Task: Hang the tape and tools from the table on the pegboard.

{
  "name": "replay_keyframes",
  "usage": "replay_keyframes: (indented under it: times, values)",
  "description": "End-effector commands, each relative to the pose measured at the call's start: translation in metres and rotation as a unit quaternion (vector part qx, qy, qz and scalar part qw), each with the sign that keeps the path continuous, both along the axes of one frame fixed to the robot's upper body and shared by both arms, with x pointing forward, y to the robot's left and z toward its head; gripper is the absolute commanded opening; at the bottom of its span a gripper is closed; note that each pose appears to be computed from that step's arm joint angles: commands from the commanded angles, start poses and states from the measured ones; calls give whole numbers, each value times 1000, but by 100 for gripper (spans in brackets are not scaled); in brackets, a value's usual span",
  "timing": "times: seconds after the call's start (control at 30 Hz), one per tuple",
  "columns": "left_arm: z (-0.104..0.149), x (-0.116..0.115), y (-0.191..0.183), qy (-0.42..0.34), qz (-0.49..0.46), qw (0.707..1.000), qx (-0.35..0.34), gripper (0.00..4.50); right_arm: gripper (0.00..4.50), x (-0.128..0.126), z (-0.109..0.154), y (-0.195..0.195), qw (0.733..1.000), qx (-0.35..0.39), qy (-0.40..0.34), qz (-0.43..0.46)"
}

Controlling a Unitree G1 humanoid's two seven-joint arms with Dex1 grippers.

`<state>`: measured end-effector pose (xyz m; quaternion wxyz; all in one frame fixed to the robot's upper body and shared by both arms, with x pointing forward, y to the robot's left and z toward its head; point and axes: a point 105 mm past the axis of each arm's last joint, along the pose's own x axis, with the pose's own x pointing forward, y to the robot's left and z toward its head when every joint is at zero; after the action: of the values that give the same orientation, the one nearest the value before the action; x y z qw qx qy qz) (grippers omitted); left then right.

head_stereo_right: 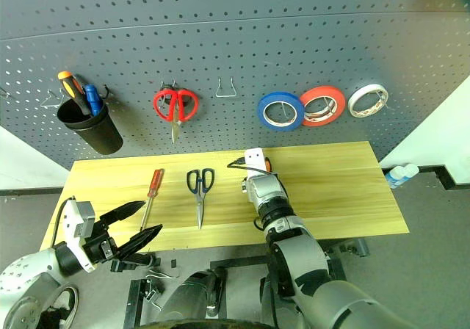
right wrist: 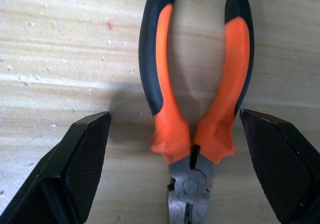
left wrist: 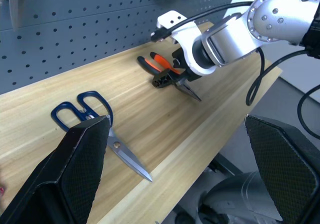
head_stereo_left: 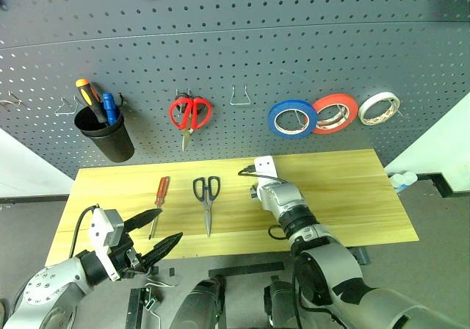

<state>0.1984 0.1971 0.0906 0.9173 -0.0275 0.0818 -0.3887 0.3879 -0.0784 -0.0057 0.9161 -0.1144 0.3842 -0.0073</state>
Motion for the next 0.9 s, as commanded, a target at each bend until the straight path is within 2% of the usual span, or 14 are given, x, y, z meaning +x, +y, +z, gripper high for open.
replay_keyframes:
  times: [0.03,0.1,0.23,0.33,0.47,0.5,0.8,0.9]
  values:
    - [7,0,0,-14,-1,1000,7,450,415,7,10,2,1000,6,-17,2]
    - [6,0,-1,-14,-1,1000,7,450,372,8,11,2,1000,6,-19,1]
    - [7,0,-1,-15,-1,1000,7,450,233,8,11,1,1000,6,-20,-1]
    - [7,0,0,-15,-1,1000,8,450,156,9,12,1,1000,6,-23,-3]
    - [7,2,0,-17,0,1000,9,450,18,10,13,1,1000,6,-26,-2]
    - [7,2,0,-17,1,1000,9,450,4,10,14,1,1000,6,-26,-2]
    - [7,3,0,-17,0,1000,8,450,4,11,15,6,999,3,-34,22]
    - [6,4,0,-17,-1,1000,8,450,64,10,16,9,999,8,-31,26]
